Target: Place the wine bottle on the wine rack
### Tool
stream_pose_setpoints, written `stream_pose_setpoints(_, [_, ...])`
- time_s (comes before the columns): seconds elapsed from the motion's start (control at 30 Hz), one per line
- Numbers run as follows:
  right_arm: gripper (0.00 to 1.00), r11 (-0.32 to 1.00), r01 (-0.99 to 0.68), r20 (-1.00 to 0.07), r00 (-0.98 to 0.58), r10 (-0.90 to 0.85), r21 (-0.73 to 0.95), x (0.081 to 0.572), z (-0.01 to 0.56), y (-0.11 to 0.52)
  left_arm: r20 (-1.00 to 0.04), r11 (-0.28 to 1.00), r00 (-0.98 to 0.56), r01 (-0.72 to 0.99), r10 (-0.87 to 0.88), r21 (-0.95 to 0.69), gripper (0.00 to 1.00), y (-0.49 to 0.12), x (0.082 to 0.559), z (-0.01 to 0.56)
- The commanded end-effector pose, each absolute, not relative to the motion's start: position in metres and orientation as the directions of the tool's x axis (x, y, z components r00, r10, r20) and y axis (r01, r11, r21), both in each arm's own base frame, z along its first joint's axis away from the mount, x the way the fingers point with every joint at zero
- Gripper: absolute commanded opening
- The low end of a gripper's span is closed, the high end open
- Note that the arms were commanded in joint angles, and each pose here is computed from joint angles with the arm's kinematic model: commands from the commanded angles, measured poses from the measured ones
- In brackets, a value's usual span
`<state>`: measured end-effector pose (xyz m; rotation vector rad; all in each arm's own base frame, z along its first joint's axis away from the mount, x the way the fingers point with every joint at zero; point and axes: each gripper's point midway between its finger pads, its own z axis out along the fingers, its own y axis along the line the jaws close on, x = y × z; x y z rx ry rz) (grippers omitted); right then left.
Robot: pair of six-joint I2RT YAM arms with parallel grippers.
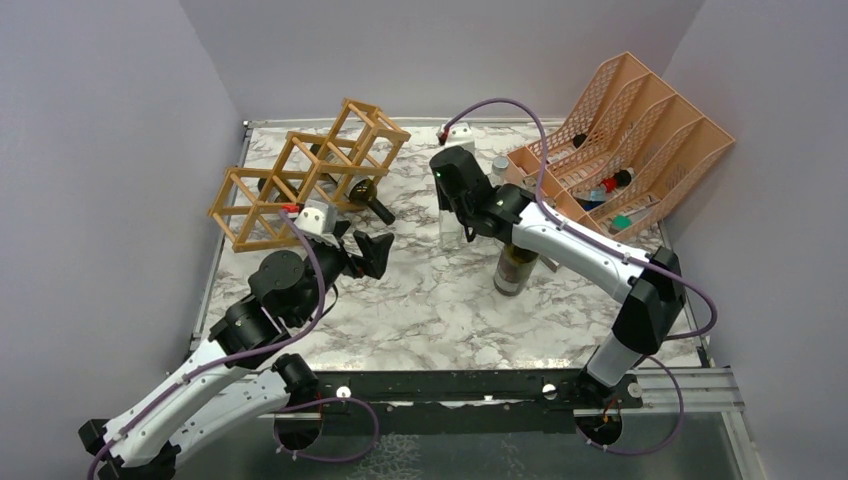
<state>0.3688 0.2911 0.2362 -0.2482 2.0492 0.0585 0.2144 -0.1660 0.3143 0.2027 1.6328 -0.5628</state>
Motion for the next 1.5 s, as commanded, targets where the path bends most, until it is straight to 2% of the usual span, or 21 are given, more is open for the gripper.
stream_pose_setpoints(0.0, [0.11, 0.965, -0.244, -0.917, -0.356, -0.181, -0.095, 0.372, 0.263, 0.288, -0.953, 0.799, -0.173, 0.519, -0.249, -0.304, 0.99, -0.189, 0.211, 0.309])
stream_pose_setpoints(0.13, [0.07, 0.930, -0.364, -0.937, -0.306, -0.170, -0.050, 0.358, 0.291, 0.297, -0.959, 0.756, -0.173, 0.591, -0.224, -0.283, 0.99, -0.210, 0.212, 0.293])
stream_pose_setpoints(0.4, [0.06, 0.866, -0.498, -0.947, -0.293, -0.130, 0.035, 0.320, 0.338, 0.295, -0.978, 0.690, -0.091, 0.696, -0.190, -0.199, 0.99, -0.248, 0.223, 0.267])
stream_pose_setpoints(0.5, [0.06, 0.840, -0.537, -0.948, -0.299, -0.110, 0.072, 0.303, 0.357, 0.291, -0.987, 0.717, -0.040, 0.683, -0.156, -0.141, 0.99, -0.255, 0.238, 0.258])
stream_pose_setpoints(0.87, [0.06, 0.772, -0.620, -0.961, -0.272, -0.047, 0.138, 0.264, 0.402, 0.277, -0.979, 0.699, 0.203, 0.698, 0.018, 0.158, 0.99, -0.285, 0.267, 0.253])
stream_pose_setpoints(1.03, [0.06, 0.743, -0.654, -0.962, -0.269, -0.053, 0.142, 0.250, 0.406, 0.273, -0.942, 0.612, 0.327, 0.730, 0.078, 0.304, 0.99, -0.299, 0.261, 0.254])
stream_pose_setpoints(1.17, [0.06, 0.697, -0.701, -0.965, -0.256, -0.048, 0.151, 0.236, 0.409, 0.272, -0.908, 0.533, 0.410, 0.751, 0.088, 0.391, 0.90, -0.308, 0.250, 0.258])
stream_pose_setpoints(1.37, [0.06, 0.642, -0.749, -0.973, -0.231, -0.019, 0.165, 0.220, 0.419, 0.272, -0.907, 0.451, 0.421, 0.804, 0.028, 0.387, 0.80, -0.317, 0.231, 0.265])
stream_pose_setpoints(1.47, [0.06, 0.636, -0.754, -0.971, -0.237, -0.026, 0.167, 0.217, 0.416, 0.271, -0.906, 0.440, 0.423, 0.811, 0.013, 0.385, 0.68, -0.318, 0.228, 0.268])
